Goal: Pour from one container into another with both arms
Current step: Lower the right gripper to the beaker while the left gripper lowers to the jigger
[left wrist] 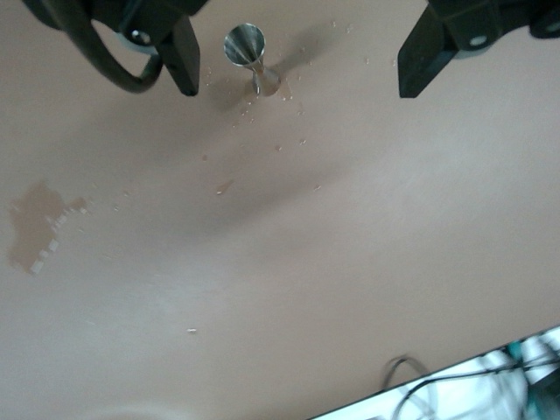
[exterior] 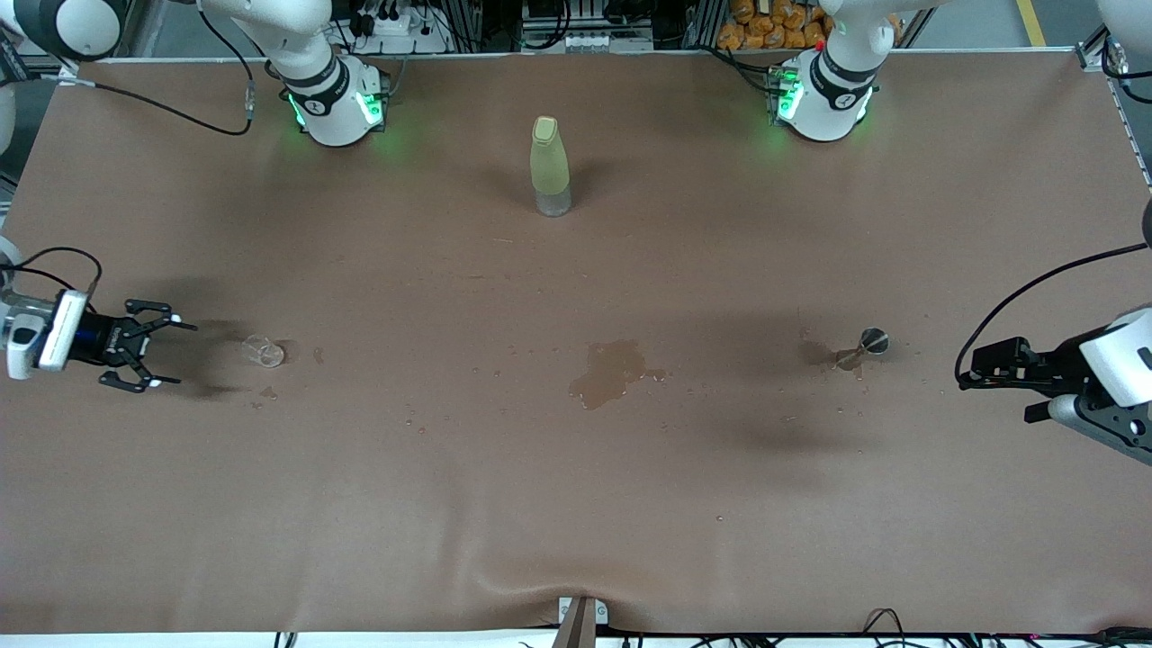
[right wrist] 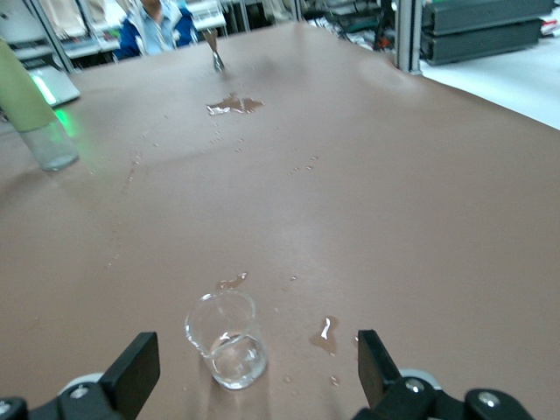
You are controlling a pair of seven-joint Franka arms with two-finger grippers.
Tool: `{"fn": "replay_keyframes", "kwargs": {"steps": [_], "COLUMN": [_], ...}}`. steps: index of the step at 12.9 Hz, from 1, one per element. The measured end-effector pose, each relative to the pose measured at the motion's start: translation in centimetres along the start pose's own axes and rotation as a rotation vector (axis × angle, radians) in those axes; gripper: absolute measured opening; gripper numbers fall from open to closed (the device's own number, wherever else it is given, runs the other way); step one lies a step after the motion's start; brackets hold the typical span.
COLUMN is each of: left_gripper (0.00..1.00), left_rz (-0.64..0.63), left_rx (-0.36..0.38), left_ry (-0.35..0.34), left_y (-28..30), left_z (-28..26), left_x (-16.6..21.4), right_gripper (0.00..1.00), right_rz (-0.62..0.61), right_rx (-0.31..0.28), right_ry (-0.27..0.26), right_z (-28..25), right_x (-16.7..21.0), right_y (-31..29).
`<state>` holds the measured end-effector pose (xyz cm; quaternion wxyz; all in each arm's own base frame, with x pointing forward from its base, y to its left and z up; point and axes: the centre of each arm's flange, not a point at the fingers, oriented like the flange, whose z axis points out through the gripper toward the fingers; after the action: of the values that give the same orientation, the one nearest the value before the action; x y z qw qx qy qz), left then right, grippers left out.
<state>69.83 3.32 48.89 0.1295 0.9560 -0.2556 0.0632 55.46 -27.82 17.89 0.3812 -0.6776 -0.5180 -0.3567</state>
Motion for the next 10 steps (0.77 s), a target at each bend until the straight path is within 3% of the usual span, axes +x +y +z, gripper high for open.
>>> {"fn": "replay_keyframes", "kwargs": {"steps": [3,6,10], "left_gripper": [1.0,1.0,1.0], "left_rz": [0.235,0.559,0.843], "left_rx": [-0.12,-0.221,-0.356], "left_ry": [0.074,0.134,0.21], "left_y": [-3.7,-6.0,-6.5], "left_z": [2.2,6.3,11.9], "left_x": [-2.4,-5.7,-10.0], "right_gripper": [1.0,1.0,1.0], "right_rz": [-0.026,-0.062,-0.103], "right_rx": [-0.007,-0.012,-0.007], "right_ry": [0.092,0.138,0.206], "right_z": [2.5,4.4,6.3], "right_x": [-3.8,-7.2,-8.3], "right_y": [-0.3,-1.0,-1.3]}}
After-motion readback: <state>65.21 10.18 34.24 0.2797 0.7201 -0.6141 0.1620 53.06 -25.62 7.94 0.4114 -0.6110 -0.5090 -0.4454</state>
